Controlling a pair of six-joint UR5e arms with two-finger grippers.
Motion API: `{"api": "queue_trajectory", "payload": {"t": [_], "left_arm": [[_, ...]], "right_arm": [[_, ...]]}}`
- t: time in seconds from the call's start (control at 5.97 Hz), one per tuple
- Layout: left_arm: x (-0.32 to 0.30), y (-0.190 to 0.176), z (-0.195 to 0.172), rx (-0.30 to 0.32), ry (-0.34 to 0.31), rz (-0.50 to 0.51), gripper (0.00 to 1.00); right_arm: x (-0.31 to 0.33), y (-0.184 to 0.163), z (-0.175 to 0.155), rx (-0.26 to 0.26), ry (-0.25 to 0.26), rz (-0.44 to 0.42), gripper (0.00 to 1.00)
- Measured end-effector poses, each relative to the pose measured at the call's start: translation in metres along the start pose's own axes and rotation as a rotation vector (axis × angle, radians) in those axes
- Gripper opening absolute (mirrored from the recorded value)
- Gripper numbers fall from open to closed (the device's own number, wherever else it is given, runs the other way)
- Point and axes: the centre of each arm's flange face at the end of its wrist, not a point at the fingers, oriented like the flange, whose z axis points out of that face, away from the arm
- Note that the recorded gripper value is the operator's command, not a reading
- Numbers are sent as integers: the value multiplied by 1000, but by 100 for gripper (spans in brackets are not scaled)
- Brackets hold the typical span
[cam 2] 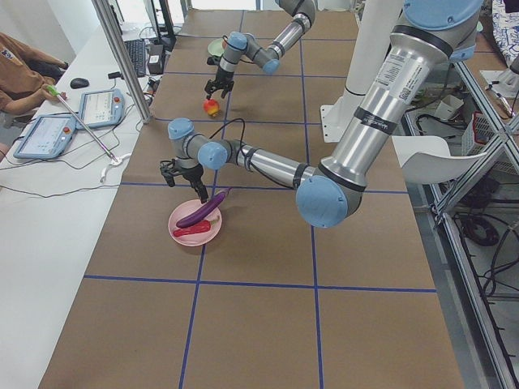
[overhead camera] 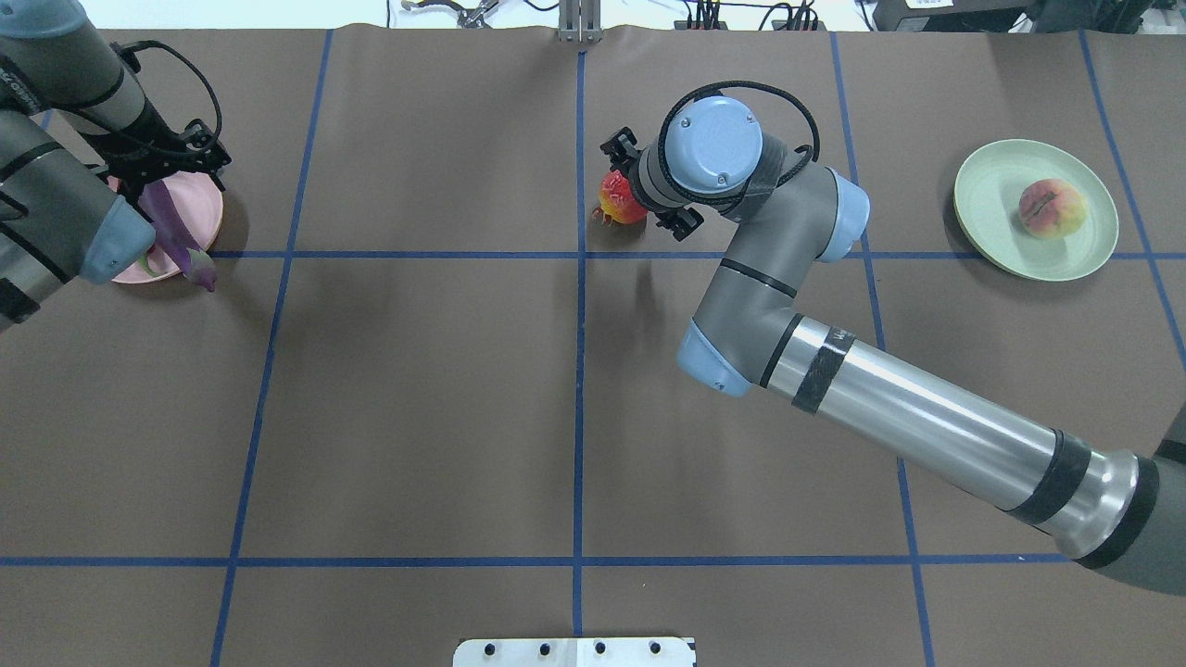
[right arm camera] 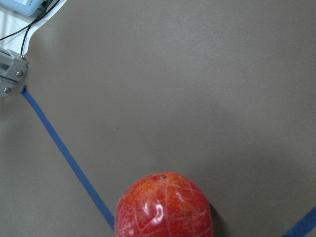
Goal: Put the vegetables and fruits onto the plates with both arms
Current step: 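Lower the right gripper onto the red pomegranate and grasp it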
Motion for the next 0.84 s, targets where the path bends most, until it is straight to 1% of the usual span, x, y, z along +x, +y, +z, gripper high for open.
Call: {"api": "queue_trajectory", "payload": {"t": [0.34, 0.84], "left_arm": [[-1, 0, 1, 2, 0, 2, 100], [-2, 0, 2, 3, -1, 2, 100]], "right_arm": [[-9, 1, 12, 24, 14, 1, 100], [-8, 2, 25, 46, 29, 0, 98]]}}
